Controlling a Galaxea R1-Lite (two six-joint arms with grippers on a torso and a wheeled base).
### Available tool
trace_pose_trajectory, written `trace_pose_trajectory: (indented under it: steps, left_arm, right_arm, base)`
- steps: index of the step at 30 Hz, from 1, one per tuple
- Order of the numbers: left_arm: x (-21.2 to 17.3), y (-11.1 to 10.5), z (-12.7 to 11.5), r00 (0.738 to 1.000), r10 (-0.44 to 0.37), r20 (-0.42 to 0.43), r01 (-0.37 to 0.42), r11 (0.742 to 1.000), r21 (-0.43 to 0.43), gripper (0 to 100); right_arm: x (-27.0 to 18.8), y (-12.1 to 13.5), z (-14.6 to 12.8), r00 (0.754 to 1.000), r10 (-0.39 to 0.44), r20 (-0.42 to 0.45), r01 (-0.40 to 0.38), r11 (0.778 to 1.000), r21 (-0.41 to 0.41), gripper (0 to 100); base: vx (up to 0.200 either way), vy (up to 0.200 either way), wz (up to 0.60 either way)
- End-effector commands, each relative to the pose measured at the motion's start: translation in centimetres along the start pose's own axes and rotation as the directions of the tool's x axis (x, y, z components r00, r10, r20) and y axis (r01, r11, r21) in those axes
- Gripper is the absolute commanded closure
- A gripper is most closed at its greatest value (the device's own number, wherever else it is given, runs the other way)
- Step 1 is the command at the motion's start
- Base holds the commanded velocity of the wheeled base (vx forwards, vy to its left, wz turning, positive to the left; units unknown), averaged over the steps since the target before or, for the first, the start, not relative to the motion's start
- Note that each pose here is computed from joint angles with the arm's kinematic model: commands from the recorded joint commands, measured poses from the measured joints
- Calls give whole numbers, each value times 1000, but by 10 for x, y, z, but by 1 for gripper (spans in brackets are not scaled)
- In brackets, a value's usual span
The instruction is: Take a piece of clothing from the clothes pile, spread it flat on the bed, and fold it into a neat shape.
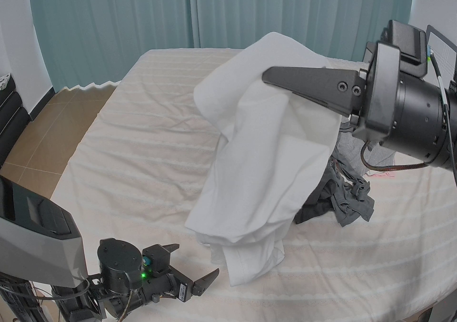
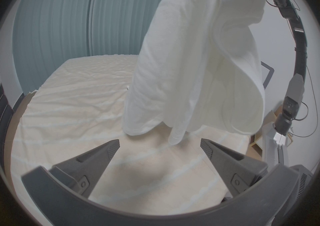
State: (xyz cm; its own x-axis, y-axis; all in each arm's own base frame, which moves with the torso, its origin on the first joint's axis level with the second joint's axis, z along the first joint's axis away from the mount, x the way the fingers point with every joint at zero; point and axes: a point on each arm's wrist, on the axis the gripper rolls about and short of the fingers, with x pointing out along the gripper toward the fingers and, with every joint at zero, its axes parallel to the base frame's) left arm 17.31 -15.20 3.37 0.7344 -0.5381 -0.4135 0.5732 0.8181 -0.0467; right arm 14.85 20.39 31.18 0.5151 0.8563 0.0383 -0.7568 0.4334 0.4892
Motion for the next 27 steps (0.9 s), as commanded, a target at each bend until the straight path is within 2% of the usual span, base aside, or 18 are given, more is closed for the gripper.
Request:
trace_pose_trajectory:
  steps: [1, 8, 19, 27]
  left_arm:
    - [6, -1, 7, 999, 17, 48, -17, 1000, -5, 0]
    - [16, -3, 19, 993, 36, 113, -36, 999, -7, 0]
    - [15, -7, 20, 993, 20, 120, -18, 1000, -15, 0]
    - [22, -10, 28, 987, 3, 158, 4, 999, -40, 0]
  right_arm:
    - [-1, 0, -1, 1000, 1, -2, -1, 1000, 0, 100]
    - [0, 0, -1, 1000, 4, 1, -4, 1000, 1, 100]
    - [1, 0, 1, 1000, 4, 6, -4, 1000, 5, 100]
    - [0, 1, 2, 1000, 7, 12, -7, 1000, 9, 100]
  base:
    - [0, 0, 0]
    - [0, 0, 0]
    - [0, 0, 0]
    - [0, 0, 0]
